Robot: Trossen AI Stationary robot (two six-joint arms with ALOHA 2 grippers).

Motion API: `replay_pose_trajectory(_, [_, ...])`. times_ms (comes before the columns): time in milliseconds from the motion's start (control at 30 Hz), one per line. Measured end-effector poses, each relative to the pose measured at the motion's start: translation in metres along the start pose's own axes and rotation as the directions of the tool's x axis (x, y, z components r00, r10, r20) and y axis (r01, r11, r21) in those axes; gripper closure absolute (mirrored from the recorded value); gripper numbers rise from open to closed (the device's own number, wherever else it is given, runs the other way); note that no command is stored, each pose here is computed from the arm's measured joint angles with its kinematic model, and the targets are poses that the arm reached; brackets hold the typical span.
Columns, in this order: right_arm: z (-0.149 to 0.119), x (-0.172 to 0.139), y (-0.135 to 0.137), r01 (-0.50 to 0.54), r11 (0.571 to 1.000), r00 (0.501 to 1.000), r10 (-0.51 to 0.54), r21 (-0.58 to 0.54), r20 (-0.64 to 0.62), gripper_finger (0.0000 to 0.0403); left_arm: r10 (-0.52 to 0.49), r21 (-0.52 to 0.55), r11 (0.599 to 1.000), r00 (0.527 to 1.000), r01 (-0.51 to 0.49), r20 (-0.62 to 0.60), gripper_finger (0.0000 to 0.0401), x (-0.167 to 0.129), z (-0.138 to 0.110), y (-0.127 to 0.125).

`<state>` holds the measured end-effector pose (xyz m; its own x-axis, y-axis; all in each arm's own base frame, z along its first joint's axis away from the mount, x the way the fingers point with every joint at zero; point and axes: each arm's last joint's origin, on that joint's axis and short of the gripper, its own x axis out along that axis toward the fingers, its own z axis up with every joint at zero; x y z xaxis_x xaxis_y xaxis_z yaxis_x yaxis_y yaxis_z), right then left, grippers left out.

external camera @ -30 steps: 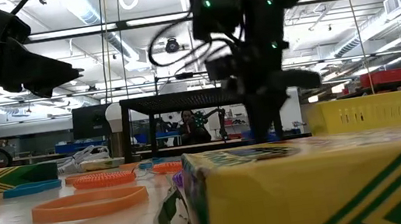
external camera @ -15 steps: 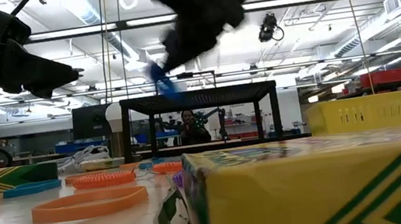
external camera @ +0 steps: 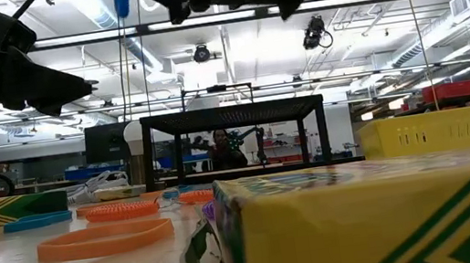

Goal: Pick & Place Office Desk Supplies
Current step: Put the blue spring keychain into the yellow basket

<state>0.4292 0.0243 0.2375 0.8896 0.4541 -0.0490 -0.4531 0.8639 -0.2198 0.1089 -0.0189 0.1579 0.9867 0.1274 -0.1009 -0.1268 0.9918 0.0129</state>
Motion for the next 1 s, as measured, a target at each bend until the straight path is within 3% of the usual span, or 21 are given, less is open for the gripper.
replay_pose_trajectory(167, [-0.021,-0.033,0.008,0.146,0.988,0.988,-0.147,0.049,0.035,0.0391,0.000,-0.007,1.000,1.000,0.000,0.000,0.0252,0.000,0.000,0.000])
replay_pose_trajectory(367, [-0.021,-0.084,0.045,0.338,0.938,0.939,-0.330,0.073,-0.102,0.0391,0.000,-0.007,1.000,1.000,0.000,0.000,0.0252,0.000,0.000,0.000])
replay_pose_trajectory(533, [-0.011,-0.127,0.081,0.487,0.867,0.854,-0.448,0.104,-0.265,0.0391,0.000,-0.007,1.000,1.000,0.000,0.000,0.0252,0.000,0.000,0.000])
replay_pose_trajectory(700, [-0.008,-0.153,0.113,0.569,0.807,0.768,-0.454,0.157,-0.451,0.0391,0.000,-0.009,1.000,1.000,0.000,0.000,0.0252,0.000,0.000,0.000])
replay_pose_trajectory(1000, [-0.025,-0.167,0.148,0.603,0.756,0.666,-0.302,0.254,-0.682,0.0391,-0.001,-0.016,1.000,1.000,0.001,-0.002,0.0252,0.000,0.000,0.000])
